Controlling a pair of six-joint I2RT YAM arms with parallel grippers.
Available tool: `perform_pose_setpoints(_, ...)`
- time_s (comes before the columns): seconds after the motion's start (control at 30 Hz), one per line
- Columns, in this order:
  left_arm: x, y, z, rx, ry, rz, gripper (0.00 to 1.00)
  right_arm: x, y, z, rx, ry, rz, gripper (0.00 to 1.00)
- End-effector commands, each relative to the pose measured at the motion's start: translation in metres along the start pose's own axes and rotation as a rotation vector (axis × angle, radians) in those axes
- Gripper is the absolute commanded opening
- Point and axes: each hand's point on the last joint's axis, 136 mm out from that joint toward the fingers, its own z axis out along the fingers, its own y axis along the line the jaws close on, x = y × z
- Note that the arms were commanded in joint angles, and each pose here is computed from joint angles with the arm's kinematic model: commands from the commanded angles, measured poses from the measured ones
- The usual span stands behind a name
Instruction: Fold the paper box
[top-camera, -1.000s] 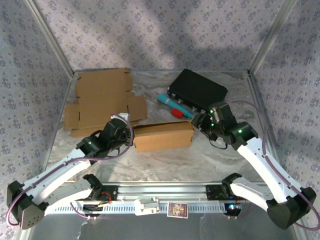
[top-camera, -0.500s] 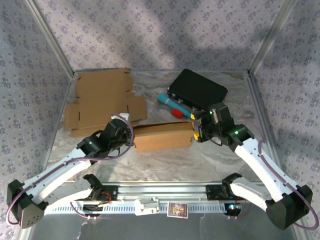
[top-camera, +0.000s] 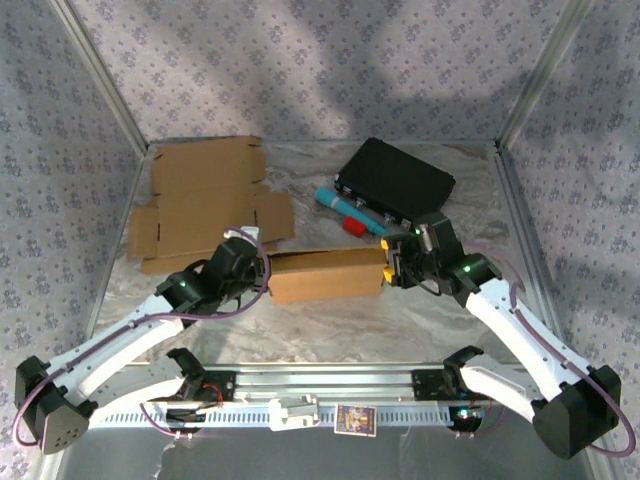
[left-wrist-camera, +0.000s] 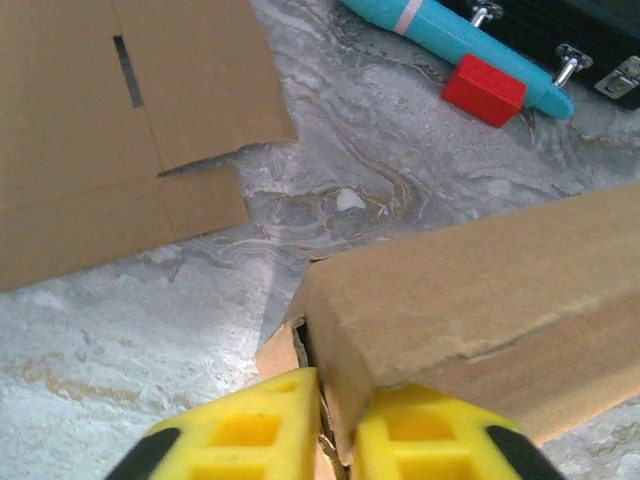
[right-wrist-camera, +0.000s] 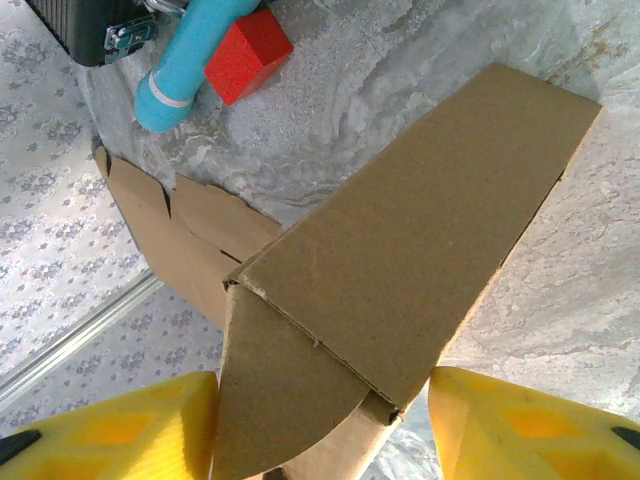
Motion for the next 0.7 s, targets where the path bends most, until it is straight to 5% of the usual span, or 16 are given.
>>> perform_pose_setpoints(0.0, 0.031, 0.010, -0.005, -0.035, 0.134, -0.016, 0.25, -0.011, -0.022, 0.007, 0.082, -0.040, -0.021, 0.56)
perform_pose_setpoints(0.23, 0.012, -0.002, -0.033, 0.043, 0.091, -0.182, 0.46, -0.015, -0.035, 0.010, 0.130, -0.055, -0.037, 0.51)
perform_pose_setpoints(0.67, -0.017, -0.002, -0.042, 0.128, 0.167, -0.813, 0.56, -0.016, -0.035, 0.012, 0.147, -0.061, -0.048, 0.50)
